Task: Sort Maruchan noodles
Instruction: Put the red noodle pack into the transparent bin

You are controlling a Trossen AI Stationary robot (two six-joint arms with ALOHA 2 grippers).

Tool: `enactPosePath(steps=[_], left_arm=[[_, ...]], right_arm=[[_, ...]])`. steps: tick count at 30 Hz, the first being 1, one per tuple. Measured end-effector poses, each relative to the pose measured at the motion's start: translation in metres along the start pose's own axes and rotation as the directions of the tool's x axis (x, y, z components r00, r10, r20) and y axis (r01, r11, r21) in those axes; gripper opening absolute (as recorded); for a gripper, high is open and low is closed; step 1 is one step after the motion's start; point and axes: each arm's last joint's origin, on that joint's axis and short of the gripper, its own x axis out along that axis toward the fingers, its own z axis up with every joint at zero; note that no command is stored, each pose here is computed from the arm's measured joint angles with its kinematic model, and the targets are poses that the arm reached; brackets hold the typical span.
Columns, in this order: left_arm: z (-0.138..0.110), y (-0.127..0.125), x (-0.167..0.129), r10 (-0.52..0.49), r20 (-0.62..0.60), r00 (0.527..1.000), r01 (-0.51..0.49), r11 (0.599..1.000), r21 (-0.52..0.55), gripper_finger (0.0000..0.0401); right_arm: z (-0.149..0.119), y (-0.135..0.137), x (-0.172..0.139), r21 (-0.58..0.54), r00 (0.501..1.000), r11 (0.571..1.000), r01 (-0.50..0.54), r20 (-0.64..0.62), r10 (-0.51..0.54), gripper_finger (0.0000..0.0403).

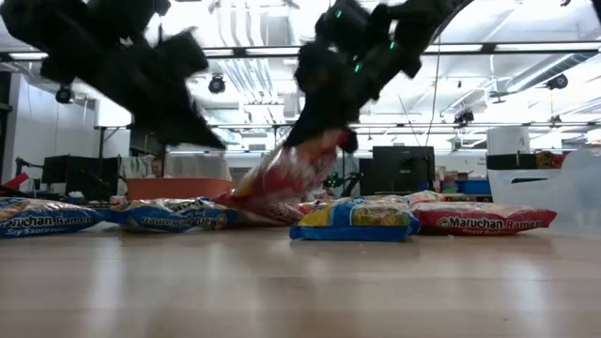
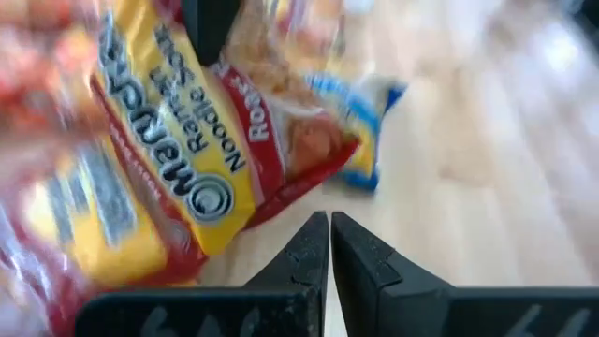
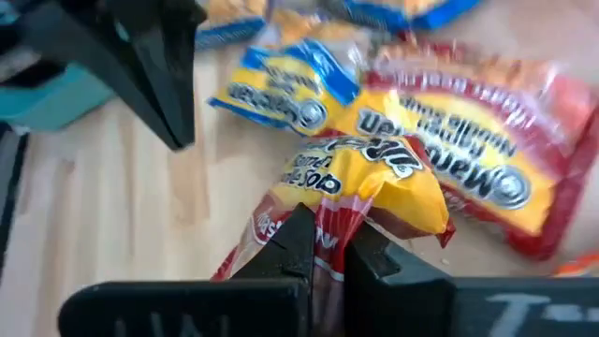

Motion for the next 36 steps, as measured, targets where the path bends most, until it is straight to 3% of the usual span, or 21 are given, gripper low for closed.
enactPosePath(steps=[5,9,14,19,22,28,32,36], left_arm=[[0.028,0.001,-0.032,-0.011,0.179,0.984,-0.009,0.994,0.110,0.0000],[0.049,0.003,-0.054,0.034,0.322,0.946,-0.082,0.987,0.135,0.0000],[0.067,0.004,-0.072,0.077,0.411,0.908,-0.163,0.970,0.179,0.0000],[0.077,0.005,-0.079,0.115,0.448,0.887,-0.217,0.959,0.182,0.0000],[0.076,0.005,-0.077,0.116,0.441,0.890,-0.217,0.959,0.185,0.0000],[0.072,0.004,-0.069,0.129,0.405,0.905,-0.227,0.952,0.204,0.0000],[0.070,0.004,-0.064,0.139,0.390,0.910,-0.238,0.947,0.218,0.0000],[0.069,0.004,-0.061,0.141,0.380,0.914,-0.240,0.944,0.228,0.0000]], right_arm=[[0.011,0.017,-0.050,-0.087,0.999,0.996,-0.001,0.032,0.004,0.0013],[0.012,0.031,-0.096,-0.199,0.999,0.980,-0.002,0.043,0.011,0.0013],[0.000,0.045,-0.151,-0.314,1.000,0.949,-0.003,0.017,0.009,0.0013],[-0.026,0.046,-0.195,-0.297,0.985,0.948,0.117,-0.090,-0.149,0.0013],[-0.049,0.041,-0.217,-0.299,0.932,0.931,0.211,-0.227,-0.284,0.0013],[-0.080,0.031,-0.243,-0.304,0.743,0.857,0.416,-0.430,-0.513,0.0013],[-0.088,0.027,-0.239,-0.302,0.698,0.851,0.430,-0.486,-0.526,0.0013],[-0.098,0.021,-0.226,-0.351,0.666,0.865,0.360,-0.553,-0.501,0.0013]])
